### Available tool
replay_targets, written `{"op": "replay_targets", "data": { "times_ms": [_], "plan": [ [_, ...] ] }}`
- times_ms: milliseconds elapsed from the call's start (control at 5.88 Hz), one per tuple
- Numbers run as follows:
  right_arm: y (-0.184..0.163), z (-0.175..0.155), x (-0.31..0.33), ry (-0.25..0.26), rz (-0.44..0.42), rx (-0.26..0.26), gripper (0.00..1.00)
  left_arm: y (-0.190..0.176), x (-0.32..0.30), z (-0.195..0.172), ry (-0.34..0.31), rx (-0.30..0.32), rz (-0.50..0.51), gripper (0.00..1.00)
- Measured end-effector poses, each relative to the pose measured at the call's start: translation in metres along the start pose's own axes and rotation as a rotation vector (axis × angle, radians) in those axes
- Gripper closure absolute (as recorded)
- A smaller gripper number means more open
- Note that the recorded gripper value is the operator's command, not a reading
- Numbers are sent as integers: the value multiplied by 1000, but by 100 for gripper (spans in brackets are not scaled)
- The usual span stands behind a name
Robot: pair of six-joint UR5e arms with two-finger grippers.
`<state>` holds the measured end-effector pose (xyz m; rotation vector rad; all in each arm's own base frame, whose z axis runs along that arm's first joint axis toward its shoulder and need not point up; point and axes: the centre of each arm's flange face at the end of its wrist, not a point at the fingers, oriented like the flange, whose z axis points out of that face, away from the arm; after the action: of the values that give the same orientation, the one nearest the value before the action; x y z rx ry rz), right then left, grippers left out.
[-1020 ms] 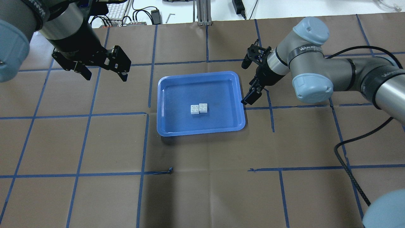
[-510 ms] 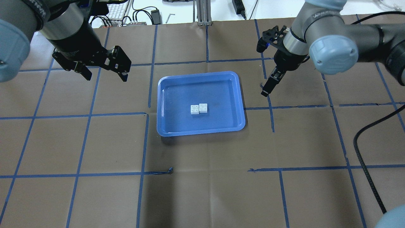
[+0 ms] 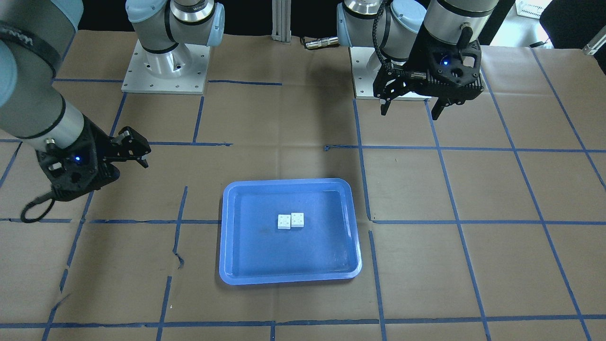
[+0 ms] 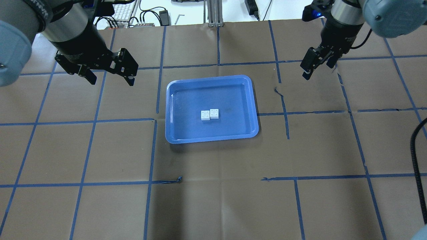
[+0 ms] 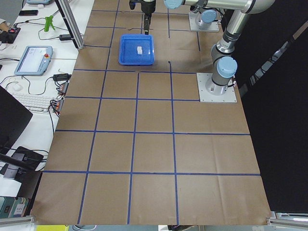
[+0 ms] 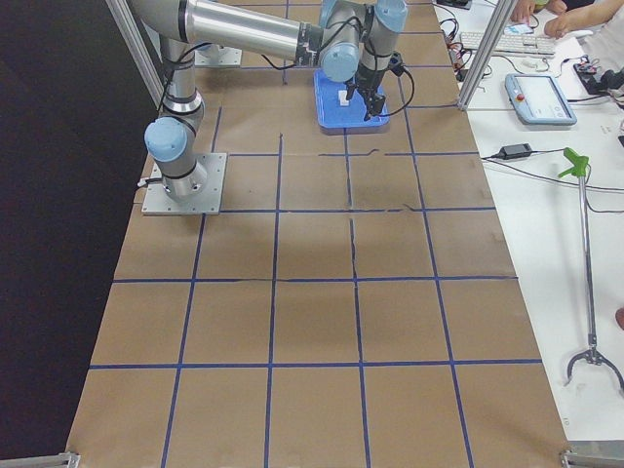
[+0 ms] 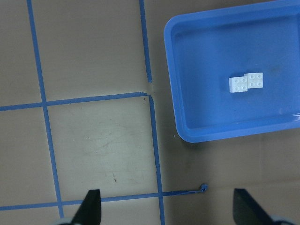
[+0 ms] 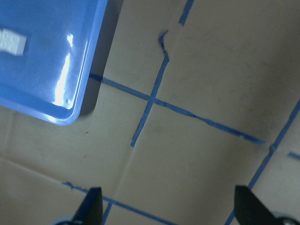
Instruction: Assemble white blocks and place on blue tray
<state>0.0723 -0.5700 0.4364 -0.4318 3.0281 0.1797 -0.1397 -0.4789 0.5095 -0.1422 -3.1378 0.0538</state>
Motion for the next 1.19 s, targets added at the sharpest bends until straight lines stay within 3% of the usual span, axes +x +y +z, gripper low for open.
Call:
{"op": "replay_targets", "data": {
  "times_ms": [170, 510, 1190],
  "plan": [
    [10, -17, -14, 4, 192, 0, 0, 0, 0, 0, 0, 0, 0, 0],
    [15, -47, -66, 23, 375, 33, 0, 0, 0, 0, 0, 0, 1, 0],
    [19, -62, -81, 29, 425, 24, 0, 0, 0, 0, -1, 0, 0, 0]
  ]
}}
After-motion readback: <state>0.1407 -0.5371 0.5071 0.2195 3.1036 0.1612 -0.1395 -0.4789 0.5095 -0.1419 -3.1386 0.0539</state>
